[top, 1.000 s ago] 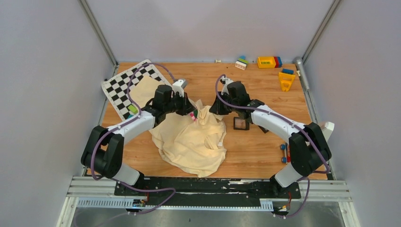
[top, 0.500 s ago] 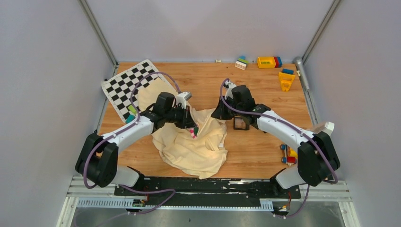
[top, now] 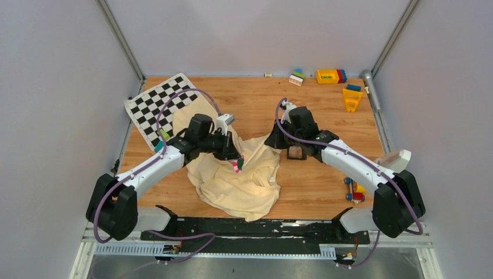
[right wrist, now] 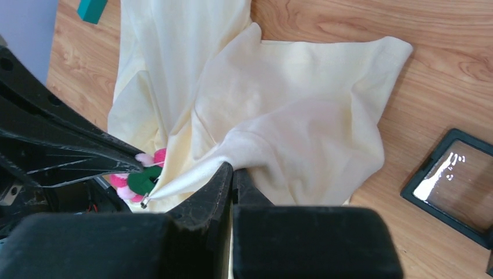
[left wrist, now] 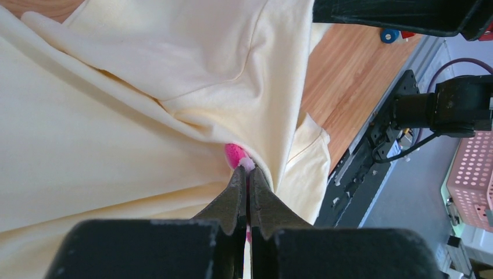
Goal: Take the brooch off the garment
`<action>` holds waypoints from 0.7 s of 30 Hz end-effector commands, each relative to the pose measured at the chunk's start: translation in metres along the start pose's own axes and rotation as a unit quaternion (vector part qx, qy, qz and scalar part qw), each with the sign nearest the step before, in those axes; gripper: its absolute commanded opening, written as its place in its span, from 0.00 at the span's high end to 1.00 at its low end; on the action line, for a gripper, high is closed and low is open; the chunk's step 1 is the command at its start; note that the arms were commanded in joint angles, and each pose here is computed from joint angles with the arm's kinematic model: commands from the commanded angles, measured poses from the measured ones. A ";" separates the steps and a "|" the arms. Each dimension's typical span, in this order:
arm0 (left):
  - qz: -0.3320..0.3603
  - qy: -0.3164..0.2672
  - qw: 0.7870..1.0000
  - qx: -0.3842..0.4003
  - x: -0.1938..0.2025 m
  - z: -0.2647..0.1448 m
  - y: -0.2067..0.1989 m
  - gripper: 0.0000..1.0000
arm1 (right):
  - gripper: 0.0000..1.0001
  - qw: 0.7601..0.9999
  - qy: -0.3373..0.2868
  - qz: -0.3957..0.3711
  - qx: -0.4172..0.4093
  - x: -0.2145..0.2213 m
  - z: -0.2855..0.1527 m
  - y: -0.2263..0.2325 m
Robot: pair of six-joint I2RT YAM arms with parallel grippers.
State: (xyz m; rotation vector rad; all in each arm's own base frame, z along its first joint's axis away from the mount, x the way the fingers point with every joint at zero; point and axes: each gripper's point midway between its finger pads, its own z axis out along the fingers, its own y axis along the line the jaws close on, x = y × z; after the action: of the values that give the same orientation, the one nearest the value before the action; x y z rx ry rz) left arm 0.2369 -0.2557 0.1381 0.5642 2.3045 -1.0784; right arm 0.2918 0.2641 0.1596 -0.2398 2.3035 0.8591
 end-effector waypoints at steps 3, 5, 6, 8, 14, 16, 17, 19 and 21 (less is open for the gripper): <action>0.020 -0.021 0.999 0.042 -0.009 -0.012 -0.027 1.00 | 1.00 1.000 -0.017 0.009 0.017 -0.007 -0.012 -0.004; 0.020 -0.022 0.998 0.052 -0.010 -0.011 -0.030 1.00 | 1.00 1.000 -0.019 0.008 0.013 -0.006 -0.015 -0.003; 0.019 -0.018 0.998 0.064 -0.008 -0.011 -0.034 1.00 | 1.00 1.000 -0.021 0.007 0.016 -0.006 -0.017 -0.004; 0.015 -0.015 0.995 0.095 -0.008 -0.010 -0.043 1.00 | 1.00 0.999 -0.030 0.003 0.021 -0.007 -0.020 -0.006; 0.003 -0.003 0.992 0.129 -0.008 -0.006 -0.057 1.00 | 0.55 0.998 -0.051 -0.009 0.019 -0.011 -0.034 -0.004; 0.007 -0.001 0.994 0.112 -0.010 -0.006 -0.053 1.00 | 0.37 0.998 -0.057 -0.018 0.004 -0.009 -0.038 0.000; 0.015 -0.004 0.994 0.108 -0.014 -0.007 -0.053 1.00 | 0.34 0.998 -0.060 -0.027 -0.013 -0.007 -0.039 0.005; 0.019 0.000 0.995 0.100 -0.016 -0.009 -0.054 1.00 | 0.32 0.995 -0.071 -0.048 -0.054 -0.005 -0.044 0.017; 0.032 0.008 0.996 0.079 -0.017 -0.009 -0.052 1.00 | 0.31 0.988 -0.086 -0.070 -0.107 -0.004 -0.050 0.034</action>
State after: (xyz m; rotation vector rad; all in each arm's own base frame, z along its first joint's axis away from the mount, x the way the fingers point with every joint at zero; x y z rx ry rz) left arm 0.2135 -0.2755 0.1606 0.6283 2.2543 -1.2812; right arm 0.2677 0.2416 0.1770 -0.2545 2.2053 0.8579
